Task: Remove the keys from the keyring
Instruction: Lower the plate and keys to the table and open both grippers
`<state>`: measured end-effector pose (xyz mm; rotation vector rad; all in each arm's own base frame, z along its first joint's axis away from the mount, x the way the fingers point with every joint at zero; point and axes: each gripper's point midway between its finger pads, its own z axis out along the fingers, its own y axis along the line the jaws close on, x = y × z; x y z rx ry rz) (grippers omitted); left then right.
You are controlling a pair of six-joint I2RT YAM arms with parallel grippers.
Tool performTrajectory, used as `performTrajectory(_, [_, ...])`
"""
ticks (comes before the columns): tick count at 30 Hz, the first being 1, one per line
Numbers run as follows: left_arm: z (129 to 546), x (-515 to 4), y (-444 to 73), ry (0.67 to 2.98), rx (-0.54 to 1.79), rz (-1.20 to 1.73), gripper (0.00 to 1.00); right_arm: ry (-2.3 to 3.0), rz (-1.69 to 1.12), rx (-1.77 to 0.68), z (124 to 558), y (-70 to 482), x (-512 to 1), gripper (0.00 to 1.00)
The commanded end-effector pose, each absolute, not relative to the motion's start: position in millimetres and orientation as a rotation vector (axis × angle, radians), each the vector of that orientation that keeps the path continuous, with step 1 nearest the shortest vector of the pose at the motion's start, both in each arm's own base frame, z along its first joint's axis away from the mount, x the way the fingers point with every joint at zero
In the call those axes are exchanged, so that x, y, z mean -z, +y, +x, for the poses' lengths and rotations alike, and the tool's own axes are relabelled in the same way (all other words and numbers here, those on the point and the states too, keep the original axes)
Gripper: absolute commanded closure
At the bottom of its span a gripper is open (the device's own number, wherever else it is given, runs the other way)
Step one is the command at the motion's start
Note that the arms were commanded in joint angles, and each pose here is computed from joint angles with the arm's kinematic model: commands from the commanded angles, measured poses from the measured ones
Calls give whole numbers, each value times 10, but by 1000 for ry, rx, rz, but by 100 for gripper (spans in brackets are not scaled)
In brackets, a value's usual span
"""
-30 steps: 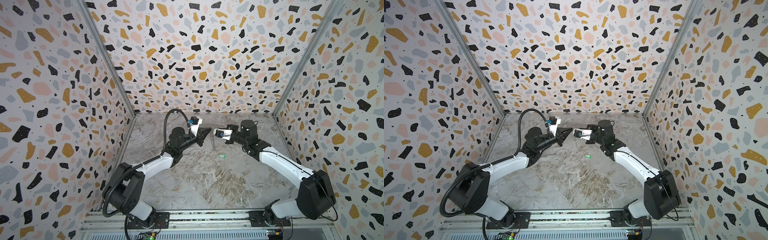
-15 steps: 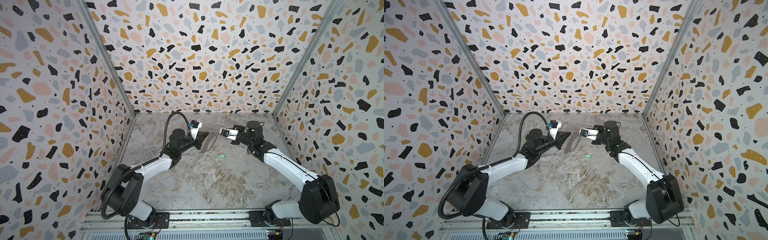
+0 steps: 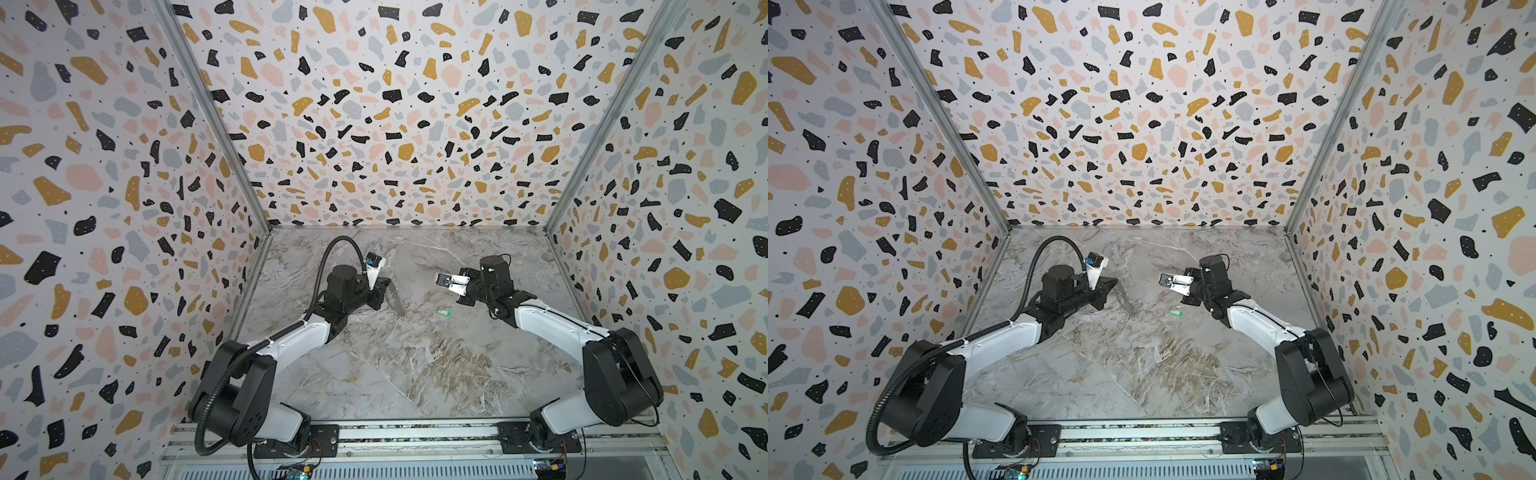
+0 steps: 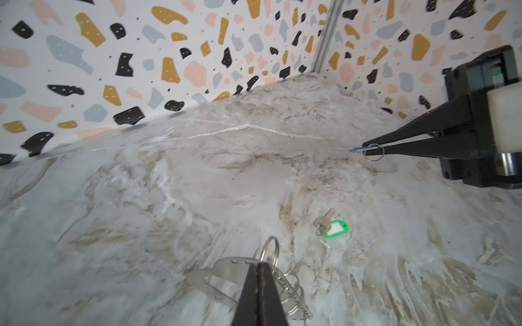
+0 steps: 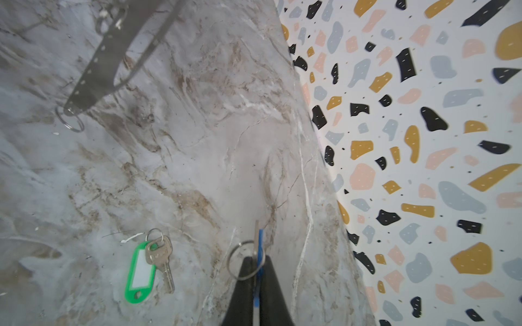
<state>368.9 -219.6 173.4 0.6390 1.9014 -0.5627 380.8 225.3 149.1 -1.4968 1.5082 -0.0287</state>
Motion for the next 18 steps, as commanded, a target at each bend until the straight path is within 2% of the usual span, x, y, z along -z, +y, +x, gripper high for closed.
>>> performTrajectory(1, [3701,-1705,-2088,1931,454,678,100,1515,-1475,9,3886,2321,-1457,100])
performTrajectory(8, [3812,-1483,-2167,1986,502,648,100,1590,-1416,7,4152,2359,-1171,99])
performTrajectory(18, [4125,-1264,-2399,1993,641,524,100,1654,-1404,176,4477,2321,-732,96])
